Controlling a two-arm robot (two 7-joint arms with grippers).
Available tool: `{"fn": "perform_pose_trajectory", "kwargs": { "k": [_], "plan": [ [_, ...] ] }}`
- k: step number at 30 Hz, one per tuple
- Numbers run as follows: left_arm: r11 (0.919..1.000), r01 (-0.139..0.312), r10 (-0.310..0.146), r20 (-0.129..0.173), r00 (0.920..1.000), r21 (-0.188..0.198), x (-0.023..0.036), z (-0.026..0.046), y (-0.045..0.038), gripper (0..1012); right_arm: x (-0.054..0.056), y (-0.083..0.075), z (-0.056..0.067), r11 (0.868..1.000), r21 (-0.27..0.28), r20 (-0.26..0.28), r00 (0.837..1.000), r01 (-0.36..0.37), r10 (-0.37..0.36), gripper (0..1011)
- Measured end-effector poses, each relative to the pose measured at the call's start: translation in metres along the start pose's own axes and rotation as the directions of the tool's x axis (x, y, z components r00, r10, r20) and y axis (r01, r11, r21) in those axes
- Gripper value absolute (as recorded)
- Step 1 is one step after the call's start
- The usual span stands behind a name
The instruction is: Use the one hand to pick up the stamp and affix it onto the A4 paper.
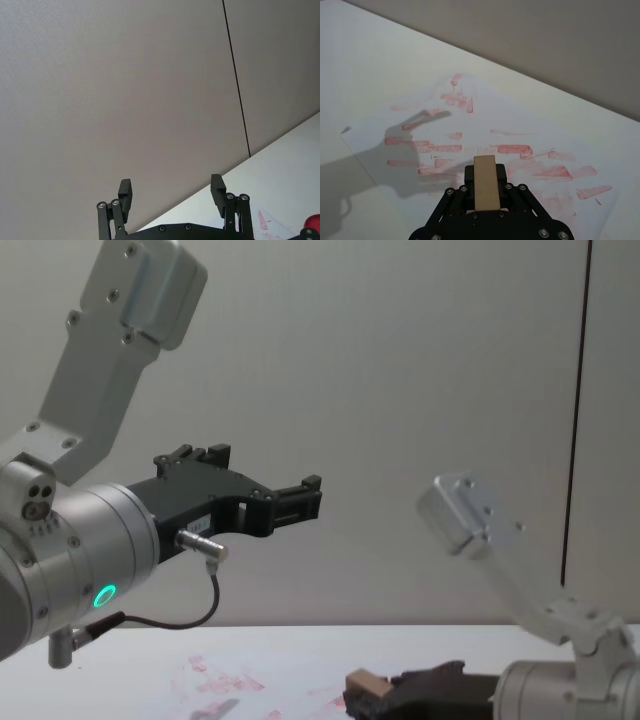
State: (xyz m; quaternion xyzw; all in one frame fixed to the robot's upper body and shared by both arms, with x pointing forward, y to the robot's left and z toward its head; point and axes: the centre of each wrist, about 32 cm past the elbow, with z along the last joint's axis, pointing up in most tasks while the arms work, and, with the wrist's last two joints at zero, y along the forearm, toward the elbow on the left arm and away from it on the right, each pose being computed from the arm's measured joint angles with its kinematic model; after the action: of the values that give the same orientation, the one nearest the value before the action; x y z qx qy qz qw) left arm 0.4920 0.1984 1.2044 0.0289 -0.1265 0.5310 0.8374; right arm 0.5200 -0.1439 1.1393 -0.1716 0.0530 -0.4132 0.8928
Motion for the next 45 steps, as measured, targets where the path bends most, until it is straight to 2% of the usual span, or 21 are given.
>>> {"fn": "perform_pose_trajectory", "kwargs": {
  "k": [9, 16, 32, 45],
  "plan": [
    [1.0000, 0.000, 0.000, 0.000, 1.0000, 0.000, 0.0000, 0.0000, 0.0000, 1001, -0.006, 0.006, -0.006, 0.999, -0.048, -0.010, 1.000, -0.005, 0.004, 221],
    [1.0000, 0.000, 0.000, 0.000, 1.0000, 0.000, 0.0000, 0.0000, 0.0000, 1002, -0.007, 0.008, -0.006, 0.998, -0.058, -0.014, 1.000, -0.001, 0.000, 220],
    [1.0000, 0.000, 0.000, 0.000, 1.0000, 0.000, 0.0000, 0.0000, 0.0000, 1001, 0.000, 0.005, 0.002, 0.999, -0.021, -0.048, 0.998, 0.044, -0.045, 220],
    [1.0000, 0.000, 0.000, 0.000, 1.0000, 0.000, 0.0000, 0.0000, 0.0000, 1001, 0.007, -0.011, 0.007, 0.995, 0.030, -0.079, 0.993, 0.092, -0.089, 221]
  ]
}}
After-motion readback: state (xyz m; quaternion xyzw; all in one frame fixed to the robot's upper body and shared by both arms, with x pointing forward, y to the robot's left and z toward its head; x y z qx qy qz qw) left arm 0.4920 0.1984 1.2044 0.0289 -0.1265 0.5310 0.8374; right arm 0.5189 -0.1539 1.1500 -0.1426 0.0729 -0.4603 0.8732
